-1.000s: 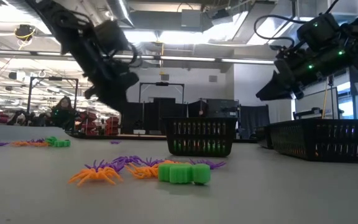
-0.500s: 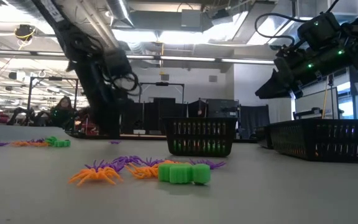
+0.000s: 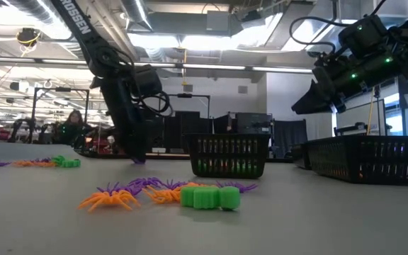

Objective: Sort Halloween decoration
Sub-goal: Put the purple spider toy into the top bin

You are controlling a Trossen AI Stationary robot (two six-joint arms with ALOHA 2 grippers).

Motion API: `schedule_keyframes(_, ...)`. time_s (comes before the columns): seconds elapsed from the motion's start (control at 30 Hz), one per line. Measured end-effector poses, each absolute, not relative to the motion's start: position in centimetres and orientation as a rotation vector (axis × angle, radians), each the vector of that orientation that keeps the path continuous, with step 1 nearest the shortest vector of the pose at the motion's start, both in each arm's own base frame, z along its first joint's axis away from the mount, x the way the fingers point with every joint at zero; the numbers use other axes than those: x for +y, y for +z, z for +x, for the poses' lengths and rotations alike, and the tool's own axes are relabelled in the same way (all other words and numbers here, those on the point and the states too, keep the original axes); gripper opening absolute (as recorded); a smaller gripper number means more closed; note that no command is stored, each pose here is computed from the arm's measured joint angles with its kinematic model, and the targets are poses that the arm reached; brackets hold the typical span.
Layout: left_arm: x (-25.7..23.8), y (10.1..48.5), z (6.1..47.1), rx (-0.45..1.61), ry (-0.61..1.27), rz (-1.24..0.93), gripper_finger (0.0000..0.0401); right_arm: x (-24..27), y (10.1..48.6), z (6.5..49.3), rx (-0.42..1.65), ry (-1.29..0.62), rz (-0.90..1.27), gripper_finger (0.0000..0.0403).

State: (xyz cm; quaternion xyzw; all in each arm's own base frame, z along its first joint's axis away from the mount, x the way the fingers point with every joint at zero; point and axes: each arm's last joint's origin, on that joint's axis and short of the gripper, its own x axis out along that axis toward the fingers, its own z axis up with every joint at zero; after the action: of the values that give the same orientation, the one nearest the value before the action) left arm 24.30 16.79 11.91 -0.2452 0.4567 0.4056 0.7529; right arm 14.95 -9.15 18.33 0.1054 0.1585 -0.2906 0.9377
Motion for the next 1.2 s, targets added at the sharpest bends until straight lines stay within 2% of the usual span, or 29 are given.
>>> schedule_keyframes(0.2,16.6,12.1,24.4,1.008,0.861,-0.492,0.0008,-9.1,18.3,14.9,0.329,-0.594,0.217,0.015)
schedule_keyframes(0.37,16.3,13.3,24.1,0.979,0.852,-0.471,0.0002,-9.1,18.3,14.9,0.326,-0.594,0.216,0.015)
schedule_keyframes(0.57,14.9,16.7,25.0,0.812,0.793,-0.419,0.0,-9.1,18.7,15.1,0.279,-0.572,0.247,0.015)
schedule_keyframes(0.8,11.3,20.2,28.7,0.49,0.545,-0.291,0.0,-9.0,19.5,16.1,0.16,-0.348,0.287,0.015)
schedule_keyframes(1.0,8.3,21.8,31.0,0.285,0.383,-0.2,0.0,-9.0,19.2,17.3,0.129,-0.261,0.296,0.015)
schedule_keyframes(1.2,7.5,22.1,31.3,0.252,0.387,-0.18,0.0,-7.9,19.1,19.5,0.009,-0.248,0.242,0.015)
